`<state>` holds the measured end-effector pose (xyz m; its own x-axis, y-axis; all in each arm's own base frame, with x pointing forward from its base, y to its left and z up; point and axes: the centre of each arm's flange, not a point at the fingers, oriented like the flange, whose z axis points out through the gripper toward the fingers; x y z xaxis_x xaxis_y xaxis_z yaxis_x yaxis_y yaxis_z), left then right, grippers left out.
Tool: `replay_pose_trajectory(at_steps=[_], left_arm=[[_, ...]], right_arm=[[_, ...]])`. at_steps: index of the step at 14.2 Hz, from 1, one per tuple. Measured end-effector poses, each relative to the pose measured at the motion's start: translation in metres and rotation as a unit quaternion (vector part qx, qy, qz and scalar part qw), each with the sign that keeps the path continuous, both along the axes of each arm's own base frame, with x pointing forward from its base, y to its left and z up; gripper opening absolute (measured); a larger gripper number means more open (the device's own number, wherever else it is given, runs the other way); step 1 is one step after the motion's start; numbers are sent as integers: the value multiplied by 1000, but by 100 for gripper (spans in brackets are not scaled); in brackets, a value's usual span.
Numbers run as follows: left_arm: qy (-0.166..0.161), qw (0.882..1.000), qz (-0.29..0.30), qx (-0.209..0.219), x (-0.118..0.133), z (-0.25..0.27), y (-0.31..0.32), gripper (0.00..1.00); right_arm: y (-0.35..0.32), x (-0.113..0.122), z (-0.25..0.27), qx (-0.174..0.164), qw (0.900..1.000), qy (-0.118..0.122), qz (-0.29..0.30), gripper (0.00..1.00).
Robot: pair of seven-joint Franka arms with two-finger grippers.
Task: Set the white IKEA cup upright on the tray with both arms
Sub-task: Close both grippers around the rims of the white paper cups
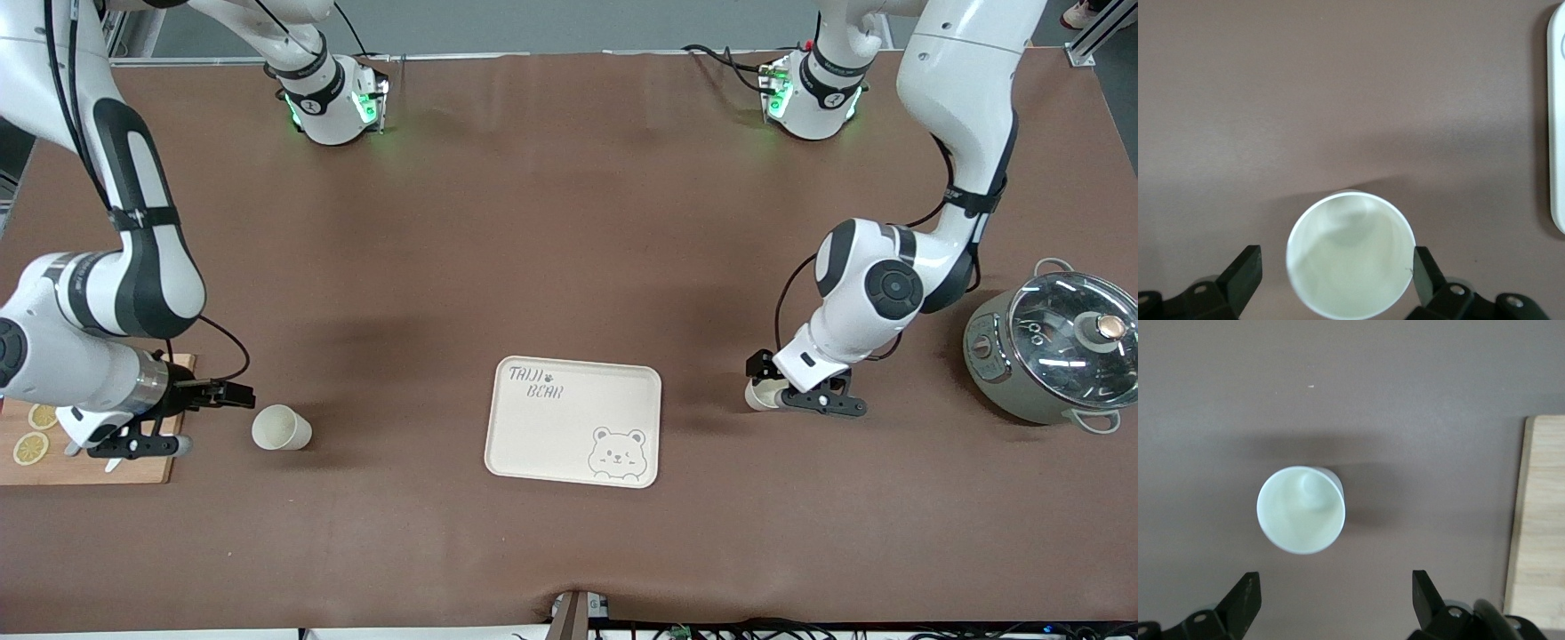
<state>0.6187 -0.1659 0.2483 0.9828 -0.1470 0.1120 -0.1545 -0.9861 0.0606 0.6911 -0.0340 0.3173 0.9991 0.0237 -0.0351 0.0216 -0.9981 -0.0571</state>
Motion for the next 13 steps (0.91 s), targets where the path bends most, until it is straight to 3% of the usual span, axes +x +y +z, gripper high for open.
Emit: replay_pose_trajectory(at_steps=[13], left_arm=[[-2, 1000, 14, 3, 8, -8, 23, 100]], right_arm=[[-1, 20, -41, 3, 1000, -20, -3, 100]])
